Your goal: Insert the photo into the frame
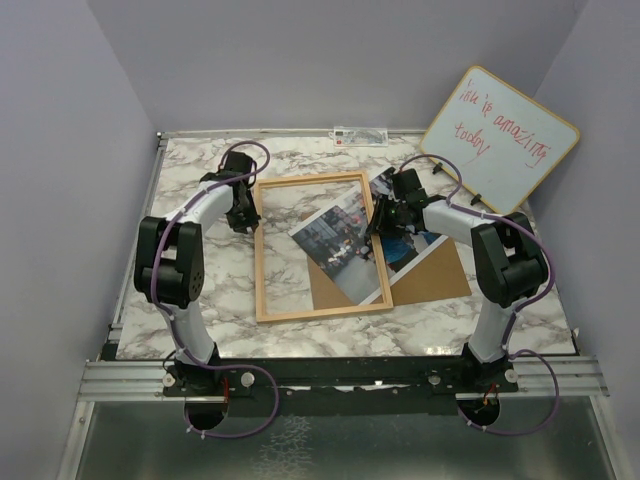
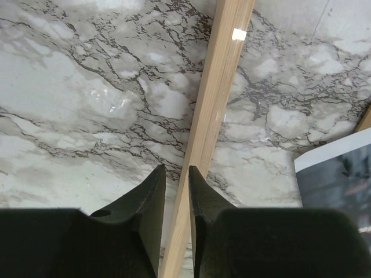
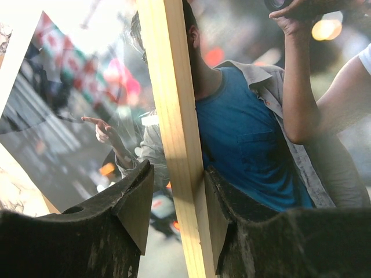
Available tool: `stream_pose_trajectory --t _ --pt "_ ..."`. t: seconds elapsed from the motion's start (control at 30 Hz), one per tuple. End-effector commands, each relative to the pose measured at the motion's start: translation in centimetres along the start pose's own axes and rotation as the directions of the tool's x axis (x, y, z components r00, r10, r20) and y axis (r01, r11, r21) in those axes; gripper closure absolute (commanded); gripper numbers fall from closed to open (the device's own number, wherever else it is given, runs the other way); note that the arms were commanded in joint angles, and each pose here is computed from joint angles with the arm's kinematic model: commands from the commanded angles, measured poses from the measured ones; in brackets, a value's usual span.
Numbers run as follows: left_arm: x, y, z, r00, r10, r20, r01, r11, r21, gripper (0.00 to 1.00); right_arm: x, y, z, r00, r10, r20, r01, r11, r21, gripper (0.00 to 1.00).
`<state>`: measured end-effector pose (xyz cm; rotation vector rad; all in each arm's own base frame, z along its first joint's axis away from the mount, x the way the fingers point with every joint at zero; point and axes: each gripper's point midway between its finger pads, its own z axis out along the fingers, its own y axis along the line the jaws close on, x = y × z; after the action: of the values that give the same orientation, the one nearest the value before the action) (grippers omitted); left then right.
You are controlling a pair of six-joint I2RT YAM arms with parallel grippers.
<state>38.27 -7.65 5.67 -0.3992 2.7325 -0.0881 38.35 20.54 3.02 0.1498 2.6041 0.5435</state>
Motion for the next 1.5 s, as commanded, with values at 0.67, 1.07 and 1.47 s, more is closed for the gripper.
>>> stream_pose_trajectory --t 0.67,1.07,1.47 --pt "1.3 -1.9 1.8 0.996 0.051 -0.066 -0.042 0.991 0.127 0.65 1.7 -1.2 0.8 0.998 -0.008 -0.062 0.010 1.000 0.026 0.57" --pt "2.3 -1.2 2.9 0.994 0.052 -0.092 -0.043 0.994 0.097 0.62 1.8 -1.2 1.0 0.997 -0.016 -0.073 0.018 1.000 0.021 0.56" --pt "3.2 1.0 3.8 0.994 0.058 -0.098 -0.058 0.998 -0.006 0.55 0.6 1.1 0.0 0.998 -0.024 -0.050 0.021 0.998 -0.067 0.53"
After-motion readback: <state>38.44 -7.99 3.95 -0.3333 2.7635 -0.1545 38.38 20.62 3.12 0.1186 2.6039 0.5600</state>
